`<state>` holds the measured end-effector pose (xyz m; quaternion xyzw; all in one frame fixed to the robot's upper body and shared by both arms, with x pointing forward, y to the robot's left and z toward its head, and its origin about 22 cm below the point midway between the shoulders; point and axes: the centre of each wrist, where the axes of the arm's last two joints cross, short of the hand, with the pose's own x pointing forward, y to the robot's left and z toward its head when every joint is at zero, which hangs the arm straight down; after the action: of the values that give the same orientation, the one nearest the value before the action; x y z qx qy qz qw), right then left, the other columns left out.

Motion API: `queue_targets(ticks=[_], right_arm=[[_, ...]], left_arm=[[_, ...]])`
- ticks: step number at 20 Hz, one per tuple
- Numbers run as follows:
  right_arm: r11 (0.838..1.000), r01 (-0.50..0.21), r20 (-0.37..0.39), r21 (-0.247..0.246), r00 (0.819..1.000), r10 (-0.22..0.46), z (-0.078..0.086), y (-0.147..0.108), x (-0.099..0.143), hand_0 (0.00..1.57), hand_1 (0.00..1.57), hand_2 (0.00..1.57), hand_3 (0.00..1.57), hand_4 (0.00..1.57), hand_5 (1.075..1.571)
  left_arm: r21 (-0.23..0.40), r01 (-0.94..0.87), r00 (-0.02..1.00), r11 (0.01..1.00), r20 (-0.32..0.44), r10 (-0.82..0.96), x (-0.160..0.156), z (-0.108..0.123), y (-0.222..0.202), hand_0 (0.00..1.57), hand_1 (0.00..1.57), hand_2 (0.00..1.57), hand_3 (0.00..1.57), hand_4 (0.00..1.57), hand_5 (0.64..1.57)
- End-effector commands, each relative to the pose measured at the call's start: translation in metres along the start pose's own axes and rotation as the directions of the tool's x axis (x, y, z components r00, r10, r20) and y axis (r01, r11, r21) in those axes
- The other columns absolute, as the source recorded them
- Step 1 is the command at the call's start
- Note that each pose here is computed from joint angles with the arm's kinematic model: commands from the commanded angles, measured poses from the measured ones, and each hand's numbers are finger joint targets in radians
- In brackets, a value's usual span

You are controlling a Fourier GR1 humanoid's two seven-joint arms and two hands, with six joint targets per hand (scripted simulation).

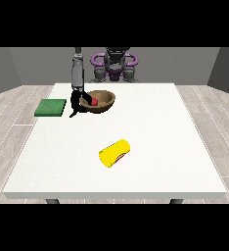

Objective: Pick the cup and pour the ball into the bowl, then pick the bowl and place it on the pad

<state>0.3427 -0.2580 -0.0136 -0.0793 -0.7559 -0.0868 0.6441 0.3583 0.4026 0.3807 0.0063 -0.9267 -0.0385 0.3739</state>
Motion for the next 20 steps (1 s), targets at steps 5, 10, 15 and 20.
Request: queue_targets(ticks=[5,10,15,20], right_arm=[[0.962,-0.272,-0.222,-0.007,0.939,0.264,-0.015,-0.023,0.024,1.57,1.57,1.57,1.57,1.21,1.476],[0.931,-0.345,-0.269,0.117,0.892,0.364,-0.030,-0.002,0.075,1.57,1.57,1.57,1.57,1.26,1.470],[0.954,-0.279,-0.217,0.105,0.930,0.296,-0.047,-0.013,0.090,1.57,1.57,1.57,1.57,1.28,1.481],[0.919,-0.385,-0.215,0.087,0.893,0.394,-0.058,-0.089,0.090,1.57,1.57,1.57,1.57,1.30,1.528]], left_arm=[[0.044,-0.010,0.996,0.999,-0.092,0.014,-0.027,0.022,0.030,0.00,0.00,0.00,0.00,0.00,1.547],[0.140,0.056,0.980,0.989,-0.198,-0.027,-0.054,0.058,0.066,0.00,0.00,0.00,0.00,0.00,1.546],[0.193,0.077,0.994,0.978,-0.094,-0.059,-0.014,0.060,0.099,0.00,0.00,0.00,0.00,0.00,1.542],[0.155,0.087,0.991,0.984,-0.119,-0.069,-0.041,0.069,0.080,0.00,0.00,0.00,0.00,0.00,1.537]])
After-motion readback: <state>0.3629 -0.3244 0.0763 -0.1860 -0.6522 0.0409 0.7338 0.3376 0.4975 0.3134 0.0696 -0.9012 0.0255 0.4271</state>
